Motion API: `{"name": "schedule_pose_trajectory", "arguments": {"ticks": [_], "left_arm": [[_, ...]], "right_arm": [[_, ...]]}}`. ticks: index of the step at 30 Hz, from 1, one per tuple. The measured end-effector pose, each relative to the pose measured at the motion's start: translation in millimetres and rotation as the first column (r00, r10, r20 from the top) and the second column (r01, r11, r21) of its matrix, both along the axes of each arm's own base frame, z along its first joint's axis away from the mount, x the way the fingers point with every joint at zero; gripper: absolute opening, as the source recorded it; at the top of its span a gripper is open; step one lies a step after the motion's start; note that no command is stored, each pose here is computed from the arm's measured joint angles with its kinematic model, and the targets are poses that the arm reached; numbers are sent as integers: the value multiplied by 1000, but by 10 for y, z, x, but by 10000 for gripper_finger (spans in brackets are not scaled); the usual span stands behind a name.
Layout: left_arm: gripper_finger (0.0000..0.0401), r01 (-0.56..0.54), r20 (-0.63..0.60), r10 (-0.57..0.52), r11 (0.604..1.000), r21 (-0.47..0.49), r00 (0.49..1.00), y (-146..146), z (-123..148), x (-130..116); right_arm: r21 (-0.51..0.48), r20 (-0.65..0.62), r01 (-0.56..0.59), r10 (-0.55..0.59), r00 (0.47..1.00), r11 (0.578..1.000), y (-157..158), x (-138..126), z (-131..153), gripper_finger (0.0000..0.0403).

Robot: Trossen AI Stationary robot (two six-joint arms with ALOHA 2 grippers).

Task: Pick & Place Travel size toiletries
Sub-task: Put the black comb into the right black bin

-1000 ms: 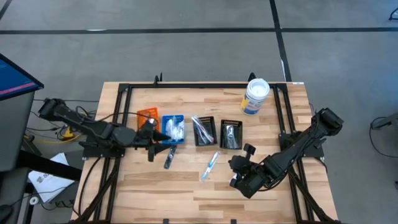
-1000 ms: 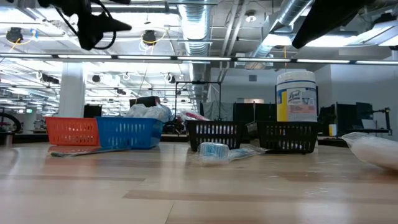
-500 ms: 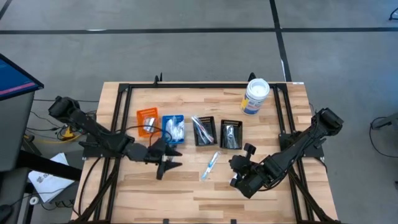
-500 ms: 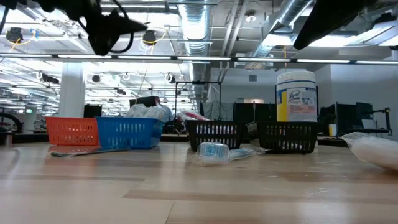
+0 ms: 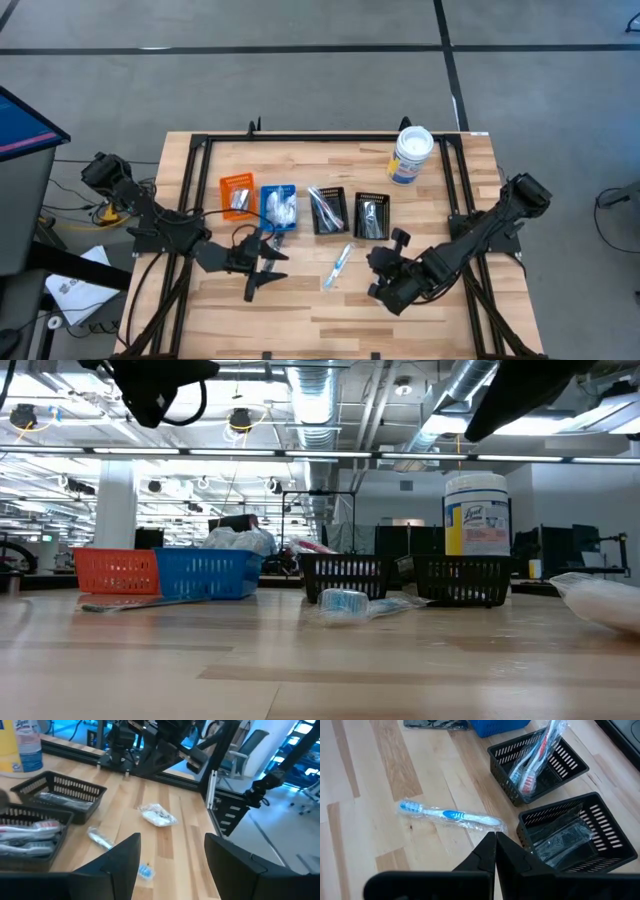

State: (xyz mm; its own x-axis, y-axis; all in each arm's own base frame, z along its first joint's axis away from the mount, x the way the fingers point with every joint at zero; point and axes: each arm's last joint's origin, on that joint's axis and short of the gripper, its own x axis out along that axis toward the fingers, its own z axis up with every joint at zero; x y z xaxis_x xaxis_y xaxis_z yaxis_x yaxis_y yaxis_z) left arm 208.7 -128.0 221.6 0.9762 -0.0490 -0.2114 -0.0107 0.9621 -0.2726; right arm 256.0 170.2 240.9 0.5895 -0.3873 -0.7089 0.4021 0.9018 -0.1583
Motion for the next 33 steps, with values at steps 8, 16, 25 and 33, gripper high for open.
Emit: {"name": "schedule_pose_trajectory", "arguments": {"ticks": [8, 16, 25, 33], "left_arm": [[214, -62, -93, 67, 996, 57, 993, 30, -111, -36], [166, -157, -187, 170, 984, 81, 968, 85, -228, -84], [55, -256, -276, 277, 960, 111, 920, 220, -336, -101], [1, -265, -379, 289, 957, 116, 879, 237, -555, -26]], "right_arm": [[1, -1, 5, -5, 1000, 1000, -12, 8, 0, 0], [1, -1, 5, -5, 1000, 1000, -14, 9, 0, 0], [2, 1, 5, -5, 1000, 1000, -13, 11, 0, 0], [0, 0, 6, -6, 1000, 1000, -16, 11, 0, 0]]}}
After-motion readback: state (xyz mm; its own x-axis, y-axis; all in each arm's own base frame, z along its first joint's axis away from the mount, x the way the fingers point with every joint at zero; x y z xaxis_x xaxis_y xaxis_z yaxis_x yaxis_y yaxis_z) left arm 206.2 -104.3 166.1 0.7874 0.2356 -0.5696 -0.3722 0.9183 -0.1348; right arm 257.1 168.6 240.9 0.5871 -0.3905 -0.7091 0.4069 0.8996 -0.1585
